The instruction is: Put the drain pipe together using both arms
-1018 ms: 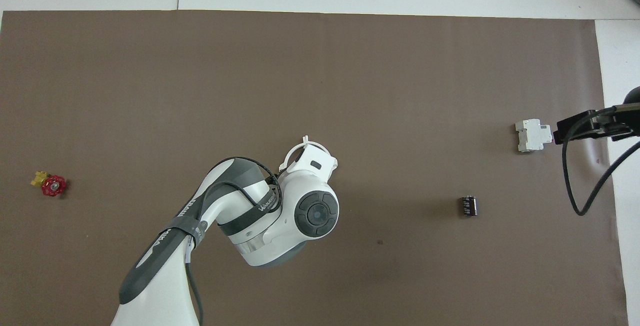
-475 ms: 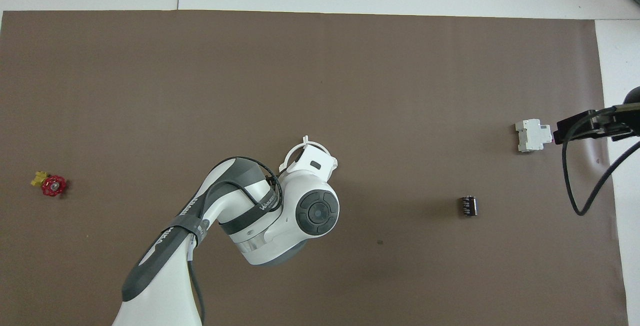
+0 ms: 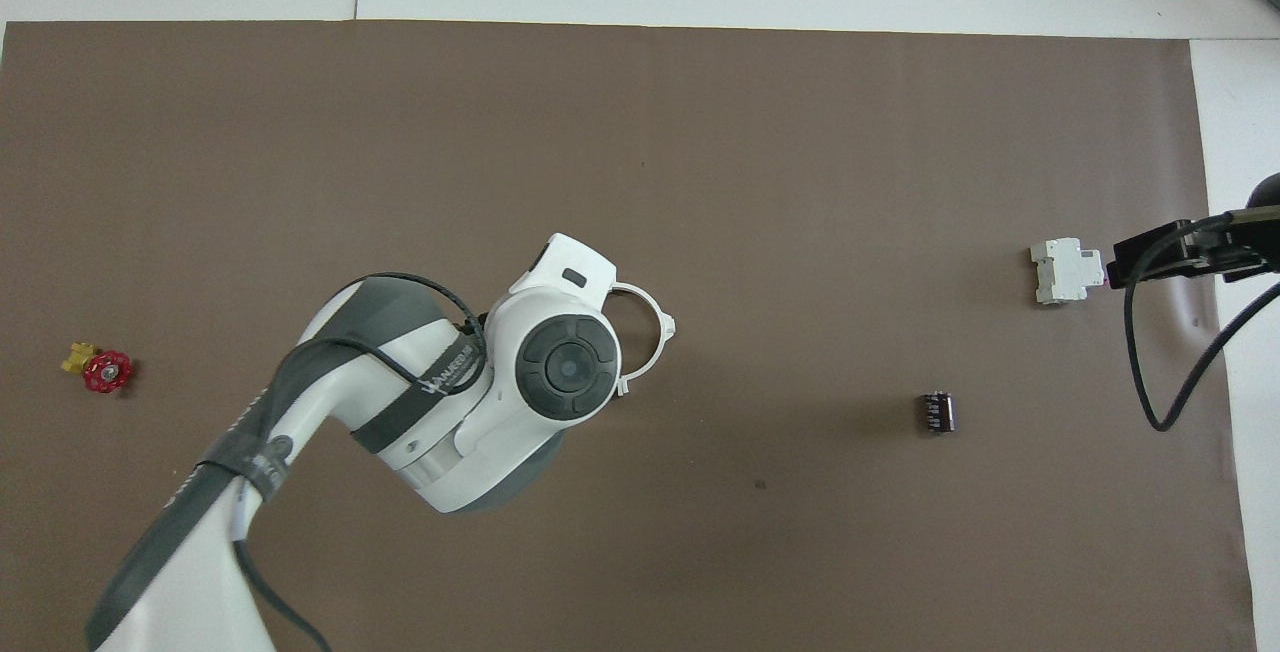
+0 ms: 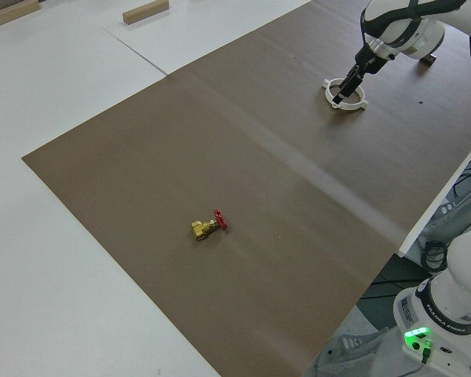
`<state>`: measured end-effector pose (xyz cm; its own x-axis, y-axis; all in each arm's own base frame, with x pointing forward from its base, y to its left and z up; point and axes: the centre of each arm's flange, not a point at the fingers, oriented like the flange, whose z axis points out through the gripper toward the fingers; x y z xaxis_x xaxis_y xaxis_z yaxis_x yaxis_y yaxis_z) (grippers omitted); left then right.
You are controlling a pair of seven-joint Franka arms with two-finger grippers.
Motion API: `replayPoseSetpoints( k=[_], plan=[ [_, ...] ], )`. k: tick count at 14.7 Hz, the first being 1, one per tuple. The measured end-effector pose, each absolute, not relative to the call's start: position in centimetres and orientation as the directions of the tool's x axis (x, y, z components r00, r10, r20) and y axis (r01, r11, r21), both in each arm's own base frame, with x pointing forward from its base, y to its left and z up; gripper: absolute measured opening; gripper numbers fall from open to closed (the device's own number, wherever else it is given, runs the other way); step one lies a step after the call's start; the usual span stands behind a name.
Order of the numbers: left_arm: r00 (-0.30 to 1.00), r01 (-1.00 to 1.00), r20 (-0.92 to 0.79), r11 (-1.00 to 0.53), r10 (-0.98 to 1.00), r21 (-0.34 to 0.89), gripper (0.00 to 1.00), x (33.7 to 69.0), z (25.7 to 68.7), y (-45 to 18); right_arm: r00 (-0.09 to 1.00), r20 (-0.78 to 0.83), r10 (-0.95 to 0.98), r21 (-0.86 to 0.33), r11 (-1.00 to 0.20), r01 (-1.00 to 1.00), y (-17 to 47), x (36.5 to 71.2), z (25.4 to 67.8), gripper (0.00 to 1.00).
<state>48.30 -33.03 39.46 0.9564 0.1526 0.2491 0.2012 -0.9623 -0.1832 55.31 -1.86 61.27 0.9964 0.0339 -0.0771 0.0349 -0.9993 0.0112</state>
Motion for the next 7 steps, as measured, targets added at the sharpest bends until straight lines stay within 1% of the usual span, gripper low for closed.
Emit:
replayPoseSetpoints(
  k=[3,7],
  plan=[
    [0.988,0.097,0.14,-0.976,0.07,-0.195,1.0,49.7,45.2,-25.7,0.996,-0.077,0.034,0.011,-0.999,0.035,-1.9,55.3,61.3,1.0],
    [0.998,-0.04,0.031,-0.989,-0.045,-0.145,1.0,50.8,51.4,-12.3,0.996,-0.077,0.034,0.011,-0.999,0.035,-1.9,55.3,61.3,1.0]
  ],
)
